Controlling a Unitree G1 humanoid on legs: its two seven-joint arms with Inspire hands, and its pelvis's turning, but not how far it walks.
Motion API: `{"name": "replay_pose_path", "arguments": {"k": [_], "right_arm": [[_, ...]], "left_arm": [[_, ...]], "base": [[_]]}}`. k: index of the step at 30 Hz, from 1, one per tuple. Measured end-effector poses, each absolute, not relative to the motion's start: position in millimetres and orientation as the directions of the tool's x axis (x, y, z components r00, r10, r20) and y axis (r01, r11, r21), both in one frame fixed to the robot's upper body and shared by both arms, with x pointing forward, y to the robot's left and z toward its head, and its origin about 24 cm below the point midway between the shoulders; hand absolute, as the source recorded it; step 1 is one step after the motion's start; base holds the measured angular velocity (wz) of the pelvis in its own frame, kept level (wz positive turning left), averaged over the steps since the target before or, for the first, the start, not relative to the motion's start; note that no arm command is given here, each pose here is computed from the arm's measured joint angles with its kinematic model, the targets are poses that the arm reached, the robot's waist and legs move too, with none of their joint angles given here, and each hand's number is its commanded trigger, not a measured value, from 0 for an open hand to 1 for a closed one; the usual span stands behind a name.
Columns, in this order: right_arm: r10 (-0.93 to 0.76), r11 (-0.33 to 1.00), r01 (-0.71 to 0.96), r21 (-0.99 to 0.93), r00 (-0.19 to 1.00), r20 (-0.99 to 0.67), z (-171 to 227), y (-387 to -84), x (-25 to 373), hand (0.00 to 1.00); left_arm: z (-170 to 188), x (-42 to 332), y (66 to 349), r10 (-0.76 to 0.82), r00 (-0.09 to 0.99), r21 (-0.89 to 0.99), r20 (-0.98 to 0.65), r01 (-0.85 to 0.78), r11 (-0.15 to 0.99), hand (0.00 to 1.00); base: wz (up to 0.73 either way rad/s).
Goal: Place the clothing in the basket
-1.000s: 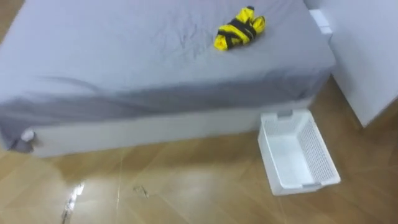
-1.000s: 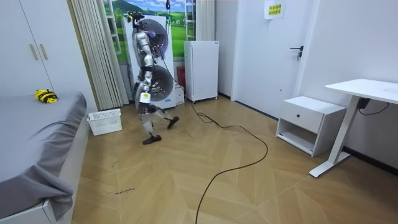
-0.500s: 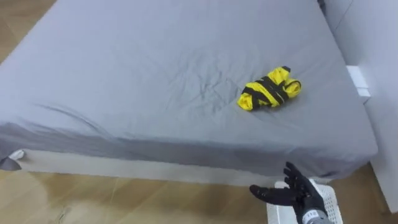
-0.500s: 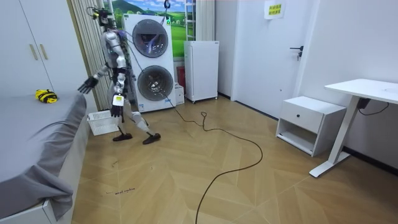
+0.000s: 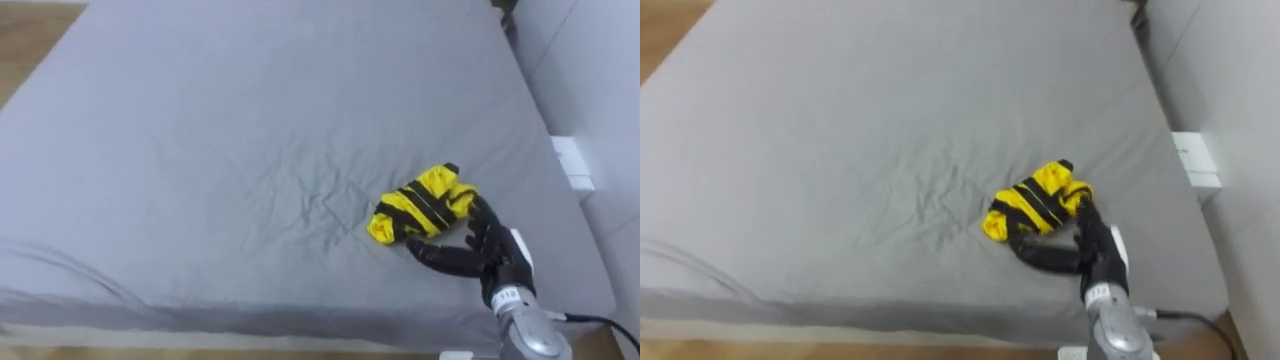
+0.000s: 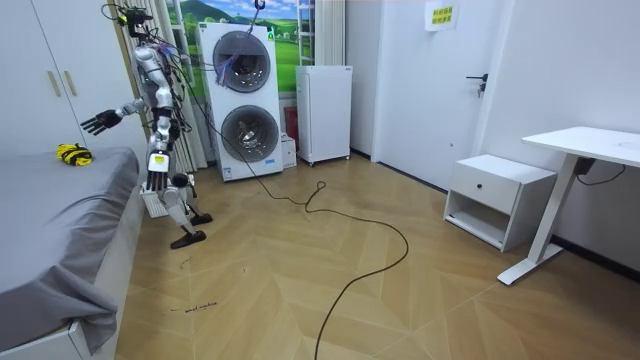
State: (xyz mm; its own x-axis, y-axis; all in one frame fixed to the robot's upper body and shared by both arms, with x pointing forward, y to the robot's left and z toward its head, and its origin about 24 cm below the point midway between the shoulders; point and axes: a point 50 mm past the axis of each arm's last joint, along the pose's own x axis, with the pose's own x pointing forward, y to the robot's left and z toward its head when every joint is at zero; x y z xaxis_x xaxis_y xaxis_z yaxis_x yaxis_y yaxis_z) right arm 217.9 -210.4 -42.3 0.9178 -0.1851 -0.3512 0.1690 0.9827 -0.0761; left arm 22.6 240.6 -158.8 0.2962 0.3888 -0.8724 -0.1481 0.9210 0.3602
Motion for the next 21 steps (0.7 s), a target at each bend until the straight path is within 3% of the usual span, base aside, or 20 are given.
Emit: {"name": "replay_pose_path", "arguments": {"k": [7, 15, 21], "right_arm": [[-0.239, 0.971, 0.213, -0.111, 0.908, -0.344, -41, -218, 217, 0.0], [-0.304, 0.95, 0.257, -0.175, 0.887, -0.347, -41, -223, 249, 0.0], [-0.374, 0.925, 0.3, -0.235, 0.834, -0.406, -49, -235, 262, 0.0]], "left_arm": [[-159, 31, 238, 0.38, 0.311, 0.352, -0.871, -0.145, 0.925, 0.0], [-156, 61, 240, 0.378, 0.368, 0.35, -0.85, -0.144, 0.926, 0.0], [-158, 64, 243, 0.373, 0.338, 0.35, -0.864, -0.128, 0.928, 0.0]], "base": [[-0.09], [0.19], [0.3]]}}
